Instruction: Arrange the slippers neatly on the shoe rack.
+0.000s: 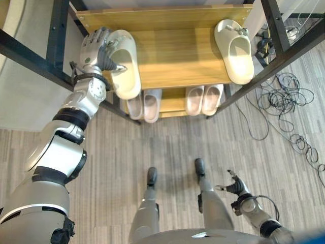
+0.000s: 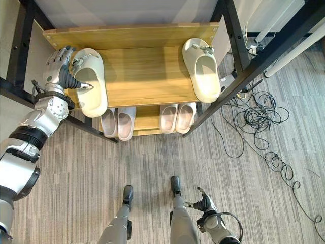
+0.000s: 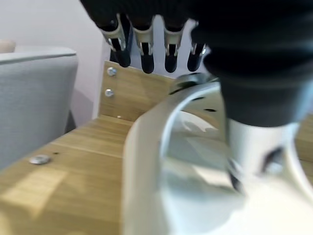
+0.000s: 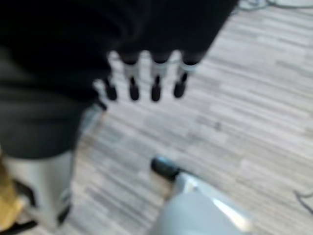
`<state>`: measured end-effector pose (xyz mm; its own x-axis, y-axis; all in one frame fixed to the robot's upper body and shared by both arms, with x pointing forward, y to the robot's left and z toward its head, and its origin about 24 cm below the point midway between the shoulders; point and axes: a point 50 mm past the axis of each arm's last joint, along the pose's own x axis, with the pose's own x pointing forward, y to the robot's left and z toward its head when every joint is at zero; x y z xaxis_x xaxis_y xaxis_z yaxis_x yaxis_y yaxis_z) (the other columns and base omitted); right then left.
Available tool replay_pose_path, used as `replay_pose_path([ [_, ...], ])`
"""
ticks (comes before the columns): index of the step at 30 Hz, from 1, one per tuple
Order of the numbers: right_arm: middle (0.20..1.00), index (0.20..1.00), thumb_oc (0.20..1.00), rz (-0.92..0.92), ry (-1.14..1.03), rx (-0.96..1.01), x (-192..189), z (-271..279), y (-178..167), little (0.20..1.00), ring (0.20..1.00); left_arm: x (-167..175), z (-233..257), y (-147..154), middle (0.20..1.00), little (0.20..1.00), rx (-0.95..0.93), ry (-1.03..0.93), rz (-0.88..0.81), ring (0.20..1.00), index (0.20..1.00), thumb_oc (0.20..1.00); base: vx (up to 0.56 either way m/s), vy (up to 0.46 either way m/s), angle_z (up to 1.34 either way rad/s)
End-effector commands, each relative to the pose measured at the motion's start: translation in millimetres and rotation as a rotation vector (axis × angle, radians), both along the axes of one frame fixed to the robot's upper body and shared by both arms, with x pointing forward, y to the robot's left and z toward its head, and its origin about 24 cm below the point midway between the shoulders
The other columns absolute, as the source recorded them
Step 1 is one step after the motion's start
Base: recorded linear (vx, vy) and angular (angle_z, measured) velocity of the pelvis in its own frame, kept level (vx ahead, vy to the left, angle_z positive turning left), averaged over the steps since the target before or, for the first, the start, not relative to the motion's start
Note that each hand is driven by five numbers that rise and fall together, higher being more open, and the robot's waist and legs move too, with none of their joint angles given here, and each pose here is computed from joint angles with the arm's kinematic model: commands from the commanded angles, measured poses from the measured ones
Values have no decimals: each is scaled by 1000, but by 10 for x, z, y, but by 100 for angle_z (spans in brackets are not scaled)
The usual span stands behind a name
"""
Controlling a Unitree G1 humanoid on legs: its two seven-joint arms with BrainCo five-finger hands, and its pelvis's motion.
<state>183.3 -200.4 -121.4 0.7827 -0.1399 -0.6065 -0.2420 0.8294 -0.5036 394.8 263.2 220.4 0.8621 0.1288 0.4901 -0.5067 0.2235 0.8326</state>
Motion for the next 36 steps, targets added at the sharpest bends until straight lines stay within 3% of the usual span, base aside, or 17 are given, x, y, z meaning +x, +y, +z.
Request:
replay_pose_path([
  [1,1000,1000,1000,-39,-30,8,22,30,-33,1000,1000,-4,504,90,200,200,12,-135,51,200,200,200,0,0,0],
  [5,1000,1000,1000,-29,-37,15,60,41,28,1000,1000,57,522,-62,200,200,-92,-180,46,200,200,200,0,0,0],
  [10,1000,1000,1000,-24,-42,19,60,44,48,1000,1000,77,619,-189,200,200,-59,-217,37,200,200,200,0,0,0],
  [26,1000,1000,1000,27,-78,34,295,134,199,1000,1000,273,787,-978,200,200,-137,-178,-65,200,200,200,1,-37,-2],
  [36,1000,1000,1000,14,-91,19,374,171,150,1000,1000,265,1088,-1139,200,200,-179,-180,-75,200,200,200,15,-22,-15],
])
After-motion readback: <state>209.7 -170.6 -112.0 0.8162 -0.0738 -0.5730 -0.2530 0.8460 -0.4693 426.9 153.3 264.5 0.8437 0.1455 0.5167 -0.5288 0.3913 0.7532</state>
